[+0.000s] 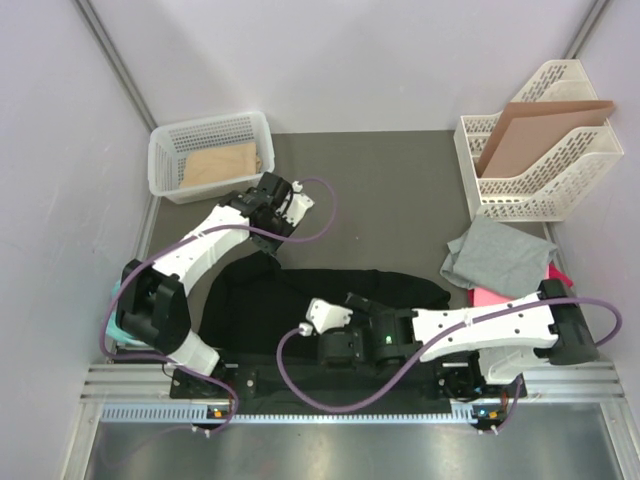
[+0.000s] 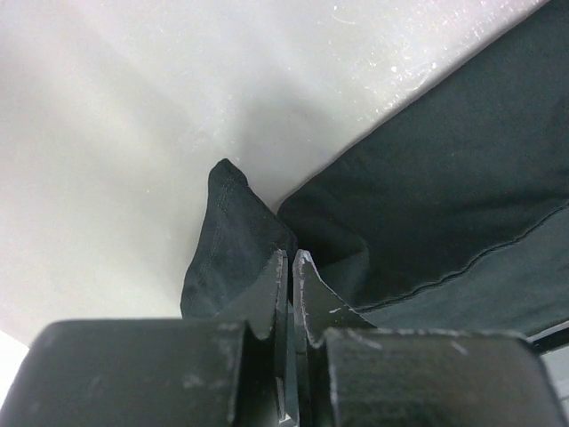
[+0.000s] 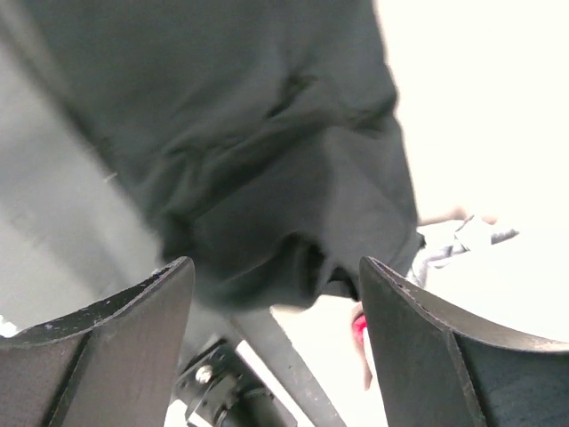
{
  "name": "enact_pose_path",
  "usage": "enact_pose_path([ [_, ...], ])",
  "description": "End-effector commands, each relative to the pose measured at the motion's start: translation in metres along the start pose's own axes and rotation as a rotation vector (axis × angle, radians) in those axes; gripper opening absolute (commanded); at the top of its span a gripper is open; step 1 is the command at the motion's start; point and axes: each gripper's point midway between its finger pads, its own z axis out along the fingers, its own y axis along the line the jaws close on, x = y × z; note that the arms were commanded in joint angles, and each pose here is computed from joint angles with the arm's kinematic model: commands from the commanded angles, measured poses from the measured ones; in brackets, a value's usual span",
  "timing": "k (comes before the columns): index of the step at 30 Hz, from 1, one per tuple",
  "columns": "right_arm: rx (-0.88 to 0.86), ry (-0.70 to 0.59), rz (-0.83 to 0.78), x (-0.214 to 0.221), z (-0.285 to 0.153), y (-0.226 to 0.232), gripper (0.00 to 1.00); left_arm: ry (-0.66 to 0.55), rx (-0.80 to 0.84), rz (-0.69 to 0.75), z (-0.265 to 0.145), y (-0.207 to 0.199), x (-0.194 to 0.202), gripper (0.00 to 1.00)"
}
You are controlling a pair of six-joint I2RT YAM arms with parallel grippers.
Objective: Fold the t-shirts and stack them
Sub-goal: Flatten out the tshirt
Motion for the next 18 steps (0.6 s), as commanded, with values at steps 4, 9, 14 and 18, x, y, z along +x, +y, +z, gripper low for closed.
enact_pose_path([
  [4,0.068,-0.045,0.089,-0.013,0.019,-0.028,0.74,-0.069,-0.047,-0.005,-0.025,0.009,-0.012,0.00],
  [9,-0.072,-0.090,0.136,-0.019,0.017,-0.015,0.69,-0.076,-0.078,0.006,-0.030,0.016,-0.013,0.00],
  [14,-0.212,-0.133,0.138,-0.025,0.011,0.003,0.61,-0.081,-0.100,0.008,-0.032,0.022,-0.014,0.00],
  [18,-0.222,-0.129,0.162,-0.024,0.019,-0.003,0.50,-0.087,-0.098,0.010,-0.032,0.021,-0.016,0.00],
])
